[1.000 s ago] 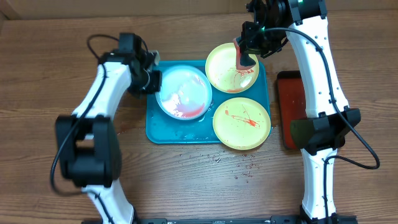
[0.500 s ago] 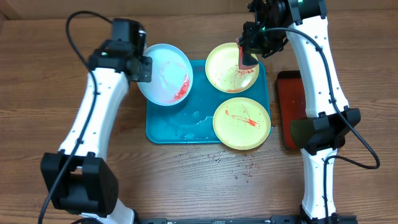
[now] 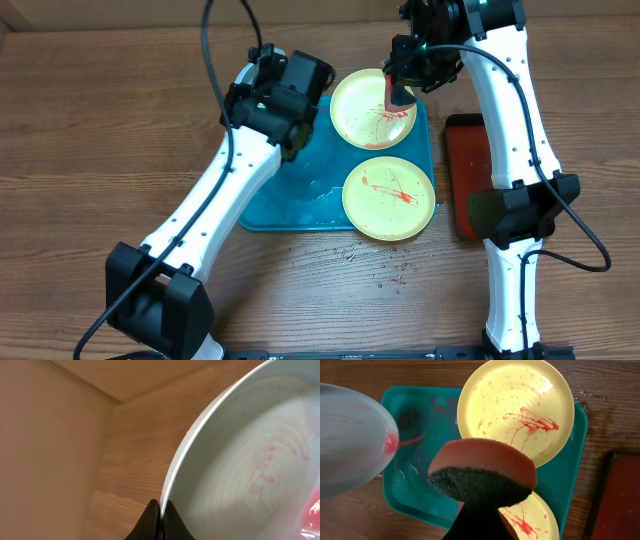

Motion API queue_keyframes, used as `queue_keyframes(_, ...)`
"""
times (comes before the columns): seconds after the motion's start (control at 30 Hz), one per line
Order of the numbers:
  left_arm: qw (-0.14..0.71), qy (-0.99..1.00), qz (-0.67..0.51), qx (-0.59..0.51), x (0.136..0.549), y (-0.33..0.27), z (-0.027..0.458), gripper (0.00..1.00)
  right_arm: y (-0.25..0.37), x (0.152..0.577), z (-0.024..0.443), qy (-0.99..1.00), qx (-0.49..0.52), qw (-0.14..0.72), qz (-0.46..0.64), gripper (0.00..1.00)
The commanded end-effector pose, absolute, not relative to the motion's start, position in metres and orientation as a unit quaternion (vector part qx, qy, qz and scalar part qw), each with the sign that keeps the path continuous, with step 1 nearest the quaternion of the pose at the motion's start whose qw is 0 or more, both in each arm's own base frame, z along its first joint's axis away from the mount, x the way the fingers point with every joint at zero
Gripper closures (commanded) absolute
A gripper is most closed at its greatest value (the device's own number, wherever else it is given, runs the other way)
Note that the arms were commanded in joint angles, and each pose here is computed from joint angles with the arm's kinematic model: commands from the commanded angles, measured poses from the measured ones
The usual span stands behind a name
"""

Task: Clean dirty plates on tray and stack at the side
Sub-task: 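Lift the white plate with left gripper and place it left of tray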

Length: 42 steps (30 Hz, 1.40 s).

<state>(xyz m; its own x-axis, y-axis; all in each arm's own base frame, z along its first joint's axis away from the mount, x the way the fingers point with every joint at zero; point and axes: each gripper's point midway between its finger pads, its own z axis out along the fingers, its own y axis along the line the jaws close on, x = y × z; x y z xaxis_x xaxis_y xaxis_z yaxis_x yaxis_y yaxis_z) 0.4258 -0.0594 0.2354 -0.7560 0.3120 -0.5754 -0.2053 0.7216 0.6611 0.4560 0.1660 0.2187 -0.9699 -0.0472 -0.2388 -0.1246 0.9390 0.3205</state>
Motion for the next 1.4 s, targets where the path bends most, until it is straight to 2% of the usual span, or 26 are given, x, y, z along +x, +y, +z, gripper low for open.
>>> queue_keyframes(0.0, 0.391, 0.801, 0.453, -0.009, 0.418, -0.055, 0.273, 0.96, 0.167, 0.457, 0.229, 0.975, -0.049, 0.130, 0.172, 0.96)
queue_keyframes(0.57, 0.401, 0.773, 0.492, 0.011, 0.411, -0.068, 0.289, 0.96, 0.167, 0.457, 0.229, 0.975, -0.049, 0.130, 0.172, 0.96)
queue_keyframes(0.97, 0.395, 0.802, 0.447, 0.029, 0.416, -0.078, 0.273, 0.96, 0.167, 0.457, 0.229, 0.975, -0.049, 0.130, 0.172, 0.96)
queue_keyframes(1.03, 0.388, 0.821, 0.416, 0.041, 0.419, -0.083, 0.261, 0.96, 0.167, 0.457, 0.229, 0.975, -0.049, 0.130, 0.172, 0.96)
queue_keyframes(1.2, 0.318, 0.918, 0.219, 0.091, 0.425, -0.108, 0.198, 0.96, 0.167, 0.457, 0.229, 0.975, -0.049, 0.130, 0.172, 0.96)
queue_keyframes(1.37, 0.262, 0.959, 0.086, 0.068, 0.427, -0.094, 0.167, 0.96, 0.167, 0.457, 0.229, 0.975, -0.049, 0.130, 0.172, 0.96)
